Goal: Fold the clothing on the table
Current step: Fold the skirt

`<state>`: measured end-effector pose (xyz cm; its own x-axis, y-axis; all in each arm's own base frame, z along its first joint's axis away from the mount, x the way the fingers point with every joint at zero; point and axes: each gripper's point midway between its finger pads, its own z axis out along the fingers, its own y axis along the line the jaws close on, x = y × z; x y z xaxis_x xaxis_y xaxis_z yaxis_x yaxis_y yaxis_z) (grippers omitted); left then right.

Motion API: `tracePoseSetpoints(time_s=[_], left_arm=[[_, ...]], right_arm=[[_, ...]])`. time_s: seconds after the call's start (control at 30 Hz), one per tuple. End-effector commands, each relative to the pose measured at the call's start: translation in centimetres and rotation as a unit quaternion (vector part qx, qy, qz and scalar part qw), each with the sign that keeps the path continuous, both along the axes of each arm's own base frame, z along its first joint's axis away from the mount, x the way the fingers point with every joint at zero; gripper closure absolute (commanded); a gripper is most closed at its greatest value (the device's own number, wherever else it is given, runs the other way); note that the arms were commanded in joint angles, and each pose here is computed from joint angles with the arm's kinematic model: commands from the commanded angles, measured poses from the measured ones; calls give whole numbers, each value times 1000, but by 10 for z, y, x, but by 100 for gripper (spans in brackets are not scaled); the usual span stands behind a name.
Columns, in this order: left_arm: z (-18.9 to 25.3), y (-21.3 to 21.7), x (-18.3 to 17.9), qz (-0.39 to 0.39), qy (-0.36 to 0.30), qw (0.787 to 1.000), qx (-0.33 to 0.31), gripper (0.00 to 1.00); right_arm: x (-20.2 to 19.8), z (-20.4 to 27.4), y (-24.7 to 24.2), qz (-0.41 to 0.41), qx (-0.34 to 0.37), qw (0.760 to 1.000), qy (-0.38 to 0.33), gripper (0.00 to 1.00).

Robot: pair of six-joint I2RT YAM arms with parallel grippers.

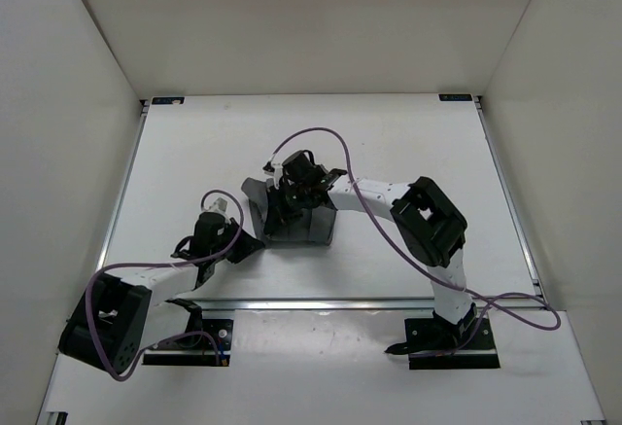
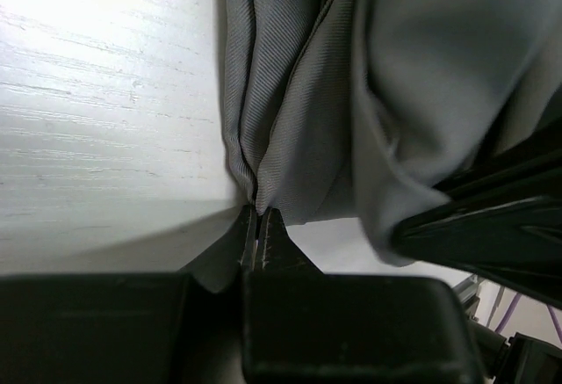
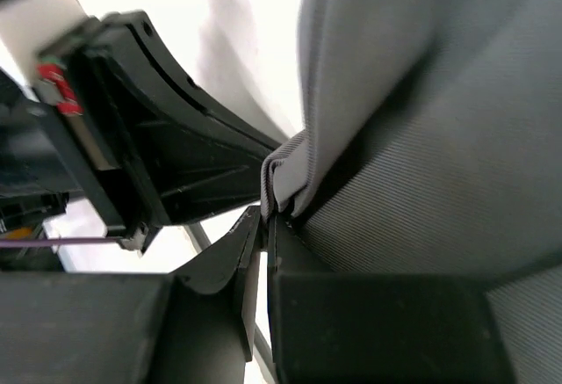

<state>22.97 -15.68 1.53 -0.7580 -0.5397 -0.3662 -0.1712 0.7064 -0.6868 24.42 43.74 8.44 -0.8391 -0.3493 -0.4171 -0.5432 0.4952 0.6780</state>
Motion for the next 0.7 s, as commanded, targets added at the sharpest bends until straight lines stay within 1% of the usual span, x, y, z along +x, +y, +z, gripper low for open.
tracePoseSetpoints(time_s=[0.0,0.03,0.1,0.13,0.17,0.2,0.23,0.27,0.3,0.33,0.37,0.43,0.47,0.5,0.63,0.67], left_arm=[[-5,6,-7,2,-1,1000,-1,100],[-3,5,-6,2,-2,1000,-5,100],[-1,7,-5,6,-5,1000,-5,100],[0,8,-6,6,-8,1000,-3,96],[4,8,-3,11,-12,1000,-9,93],[8,8,-3,11,-14,1000,-14,83],[10,9,-4,15,-14,1000,-19,74],[14,11,-3,18,-23,999,-22,70],[15,12,-4,23,-19,999,-25,61],[18,13,-6,26,-23,999,-27,55],[23,13,-6,26,-33,999,-28,53],[23,18,-13,33,-24,999,-28,46],[23,23,-19,39,-20,999,-26,43],[24,23,-20,38,-27,999,-28,43],[21,26,-34,36,-16,999,-32,39],[24,27,-35,35,-18,999,-35,38]], right_arm=[[-5,21,14,26,38,999,2,99],[-10,23,15,37,44,998,8,96],[-13,32,16,50,65,997,9,80],[-14,41,16,51,76,996,-5,69],[-13,56,17,45,85,995,-27,65],[-13,59,14,41,82,995,-34,58],[-10,66,10,34,80,995,-51,54],[-9,81,9,31,90,993,-71,51],[-6,89,3,25,95,992,-79,48],[-5,89,-2,20,98,992,-77,47],[-2,104,-7,11,115,989,-88,47],[2,118,-27,-12,131,987,-96,43],[9,125,-44,-39,141,983,-110,43],[9,125,-44,-38,140,983,-112,43],[19,127,-81,-86,131,979,-130,41],[25,118,-93,-102,124,979,-122,40]])
